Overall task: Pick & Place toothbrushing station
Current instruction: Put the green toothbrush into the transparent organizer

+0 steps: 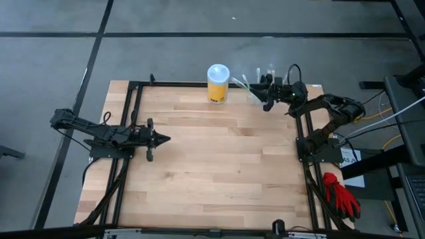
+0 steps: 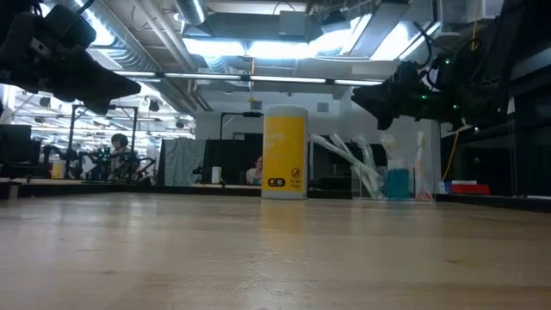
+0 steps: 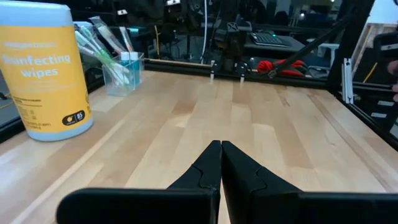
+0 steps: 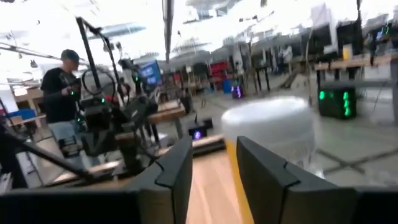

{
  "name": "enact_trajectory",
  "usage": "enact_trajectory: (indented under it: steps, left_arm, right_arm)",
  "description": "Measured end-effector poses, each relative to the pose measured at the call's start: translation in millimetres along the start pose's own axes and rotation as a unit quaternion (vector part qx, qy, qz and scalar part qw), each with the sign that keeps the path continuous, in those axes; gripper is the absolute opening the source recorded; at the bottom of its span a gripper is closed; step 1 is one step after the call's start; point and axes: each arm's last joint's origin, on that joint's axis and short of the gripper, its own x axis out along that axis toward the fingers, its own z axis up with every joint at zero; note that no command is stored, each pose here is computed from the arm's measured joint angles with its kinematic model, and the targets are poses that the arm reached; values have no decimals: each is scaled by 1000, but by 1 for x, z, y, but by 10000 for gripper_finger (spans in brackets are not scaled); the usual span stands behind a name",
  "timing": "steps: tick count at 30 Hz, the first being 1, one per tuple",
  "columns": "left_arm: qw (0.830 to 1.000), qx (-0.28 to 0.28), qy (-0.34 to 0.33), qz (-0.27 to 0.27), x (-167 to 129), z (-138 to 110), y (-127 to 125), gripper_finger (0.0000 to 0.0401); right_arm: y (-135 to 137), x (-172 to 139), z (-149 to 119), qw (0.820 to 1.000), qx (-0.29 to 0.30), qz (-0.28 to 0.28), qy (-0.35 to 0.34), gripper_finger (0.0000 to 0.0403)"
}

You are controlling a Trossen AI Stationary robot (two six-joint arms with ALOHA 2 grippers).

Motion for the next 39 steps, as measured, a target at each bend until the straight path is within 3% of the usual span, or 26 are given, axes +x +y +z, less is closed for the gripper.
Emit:
enact_trajectory:
  steps: [11,14,16,20,27,31,33,39]
  left_arm:
    - [1000,-12,2,4,0,0,0,3]
    - [1000,-12,5,13,1,-1,0,3]
    - [1000,-13,8,17,1,-2,1,3]
    - [1000,-19,13,21,2,-3,0,3]
    - [999,-19,24,23,3,-5,0,3]
    - [999,-24,28,22,4,-6,0,3]
    - [999,-24,31,20,4,-6,0,3]
    - [999,-21,32,21,4,-7,0,3]
  right_arm:
    - [21,19,-19,991,-52,-82,88,92]
    - [33,40,-23,985,-90,-73,125,83]
    - [40,56,-27,973,-120,-73,186,80]
    - [45,83,-22,930,-189,-127,290,77]
    - [40,110,14,898,-253,-148,328,77]
    - [40,118,32,866,-290,-163,373,77]
    - [39,121,37,861,-297,-166,378,77]
    - [30,116,35,870,-257,-165,387,108]
